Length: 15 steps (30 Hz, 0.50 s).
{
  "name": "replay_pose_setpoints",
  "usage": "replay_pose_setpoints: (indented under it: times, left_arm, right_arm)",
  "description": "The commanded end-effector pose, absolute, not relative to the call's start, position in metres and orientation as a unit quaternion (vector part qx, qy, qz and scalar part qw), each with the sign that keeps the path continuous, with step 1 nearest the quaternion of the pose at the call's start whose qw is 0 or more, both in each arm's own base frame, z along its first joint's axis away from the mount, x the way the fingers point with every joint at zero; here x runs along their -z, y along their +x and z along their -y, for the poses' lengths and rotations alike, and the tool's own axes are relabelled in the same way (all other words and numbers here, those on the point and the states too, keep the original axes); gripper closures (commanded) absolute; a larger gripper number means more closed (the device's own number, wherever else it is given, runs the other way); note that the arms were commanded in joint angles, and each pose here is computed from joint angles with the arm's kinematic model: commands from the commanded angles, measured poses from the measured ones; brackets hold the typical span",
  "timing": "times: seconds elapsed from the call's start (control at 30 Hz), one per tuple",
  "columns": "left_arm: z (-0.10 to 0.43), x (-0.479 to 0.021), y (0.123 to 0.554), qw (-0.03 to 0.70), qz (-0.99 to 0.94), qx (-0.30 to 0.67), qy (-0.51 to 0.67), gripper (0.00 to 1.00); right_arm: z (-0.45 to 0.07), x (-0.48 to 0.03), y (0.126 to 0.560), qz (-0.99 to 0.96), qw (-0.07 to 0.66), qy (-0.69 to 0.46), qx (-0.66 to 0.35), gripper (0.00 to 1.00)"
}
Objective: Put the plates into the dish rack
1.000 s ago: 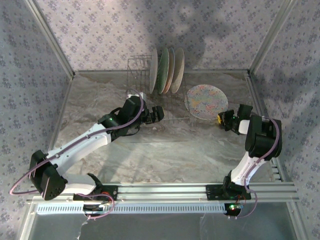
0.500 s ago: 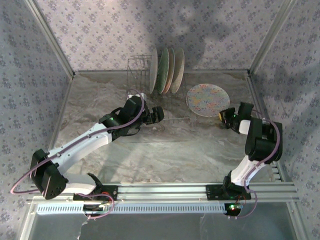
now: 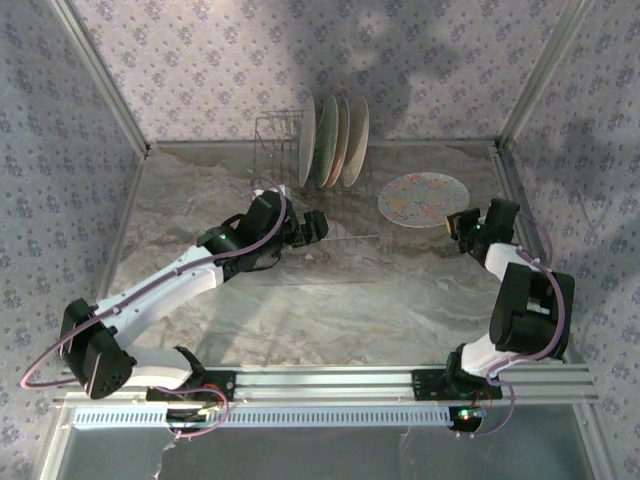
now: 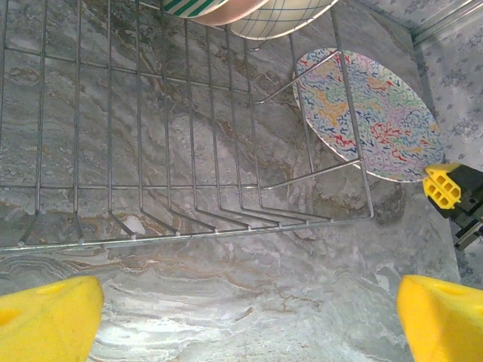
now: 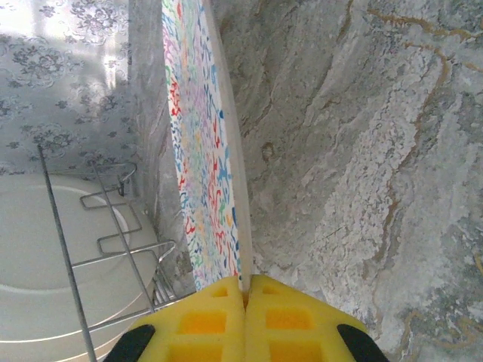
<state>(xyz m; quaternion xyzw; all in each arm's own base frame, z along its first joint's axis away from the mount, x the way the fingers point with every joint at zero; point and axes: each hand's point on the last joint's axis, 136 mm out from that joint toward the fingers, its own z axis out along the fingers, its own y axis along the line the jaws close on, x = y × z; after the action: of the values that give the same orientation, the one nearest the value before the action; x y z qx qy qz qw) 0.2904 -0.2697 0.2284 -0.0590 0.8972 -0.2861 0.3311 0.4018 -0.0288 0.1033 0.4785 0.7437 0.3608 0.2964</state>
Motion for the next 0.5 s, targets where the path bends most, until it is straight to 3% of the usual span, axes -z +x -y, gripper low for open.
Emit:
replay_pose_setpoints:
  times: [0.0, 0.47]
  left_arm:
    - [0.270, -0.250, 0.289, 0.345, -0.886, 0.302, -0.066, 0.01]
    - [0.267, -0.245, 0.290, 0.347, -0.889, 0.292, -0.070, 0.01]
  right_arm:
    - [0.034, -0.137, 0.410, -0.731, 0.330, 0.466, -0.374, 1.00]
    - [0.034, -0.163, 0.416, -0.707, 0.366, 0.448, -0.408, 1.00]
